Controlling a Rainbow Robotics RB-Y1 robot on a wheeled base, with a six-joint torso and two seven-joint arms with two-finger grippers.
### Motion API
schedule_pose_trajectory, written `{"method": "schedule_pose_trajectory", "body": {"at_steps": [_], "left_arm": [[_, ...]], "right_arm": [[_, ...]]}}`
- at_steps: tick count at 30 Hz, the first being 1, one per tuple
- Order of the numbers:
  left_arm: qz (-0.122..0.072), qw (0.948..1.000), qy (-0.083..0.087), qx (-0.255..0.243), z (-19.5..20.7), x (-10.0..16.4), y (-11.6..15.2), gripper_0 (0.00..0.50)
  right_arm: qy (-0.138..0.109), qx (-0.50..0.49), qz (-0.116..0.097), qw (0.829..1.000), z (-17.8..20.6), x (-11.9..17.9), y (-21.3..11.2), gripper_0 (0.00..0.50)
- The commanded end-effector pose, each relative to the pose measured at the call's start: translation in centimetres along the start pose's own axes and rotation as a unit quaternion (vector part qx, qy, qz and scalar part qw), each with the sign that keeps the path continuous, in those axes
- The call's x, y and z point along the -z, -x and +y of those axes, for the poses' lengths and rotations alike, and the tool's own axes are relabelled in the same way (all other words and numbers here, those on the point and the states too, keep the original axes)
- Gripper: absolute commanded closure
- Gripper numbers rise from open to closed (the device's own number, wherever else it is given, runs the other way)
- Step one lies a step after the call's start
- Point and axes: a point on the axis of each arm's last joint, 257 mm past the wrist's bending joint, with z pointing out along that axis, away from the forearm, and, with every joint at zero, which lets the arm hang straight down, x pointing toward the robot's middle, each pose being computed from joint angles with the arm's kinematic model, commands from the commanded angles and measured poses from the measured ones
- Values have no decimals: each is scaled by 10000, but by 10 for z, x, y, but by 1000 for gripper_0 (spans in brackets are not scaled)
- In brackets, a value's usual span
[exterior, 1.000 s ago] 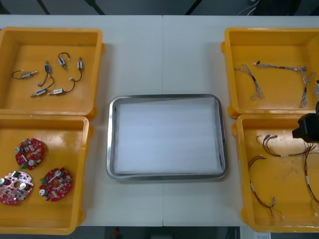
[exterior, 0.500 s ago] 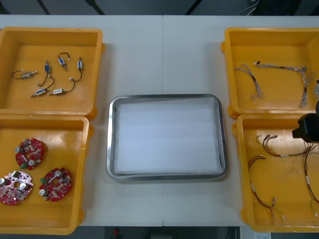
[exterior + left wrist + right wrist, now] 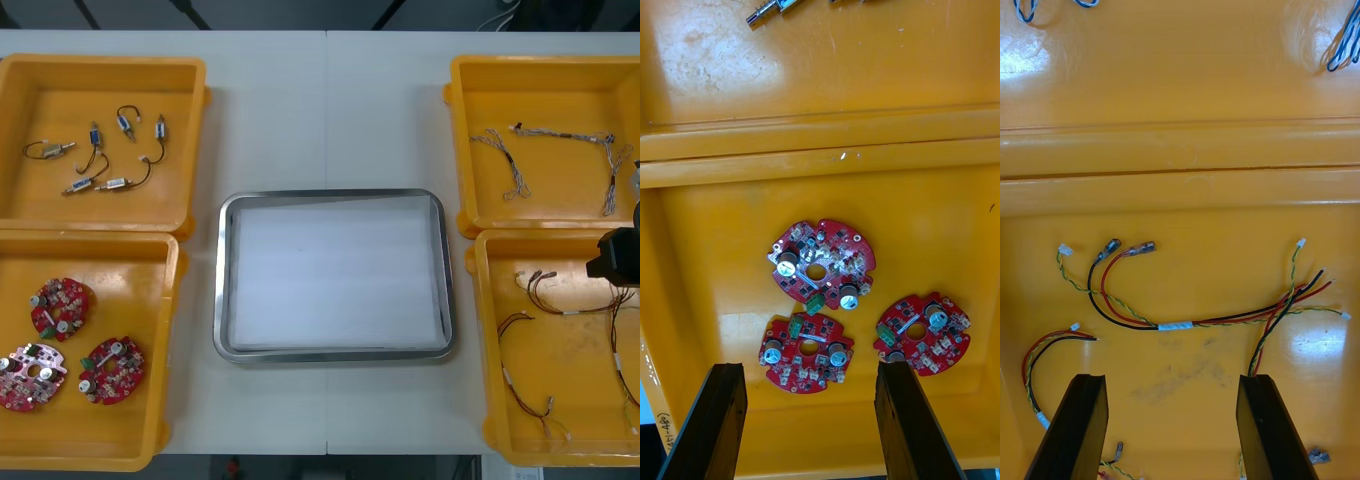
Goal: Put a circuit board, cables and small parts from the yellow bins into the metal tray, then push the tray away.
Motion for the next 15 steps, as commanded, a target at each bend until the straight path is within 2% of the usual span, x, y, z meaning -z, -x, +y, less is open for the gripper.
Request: {"method": "schedule_pose_trajectory", "body": {"at_steps": [1,15], "left_arm": [[-107,9998,110,158,8,9,7,0],[-107,9998,110,158,8,9,7,0]], "right_arm": [[69,129,-2,9999,6,-2,-2,0],[69,129,-2,9999,6,-2,-2,0]]}}
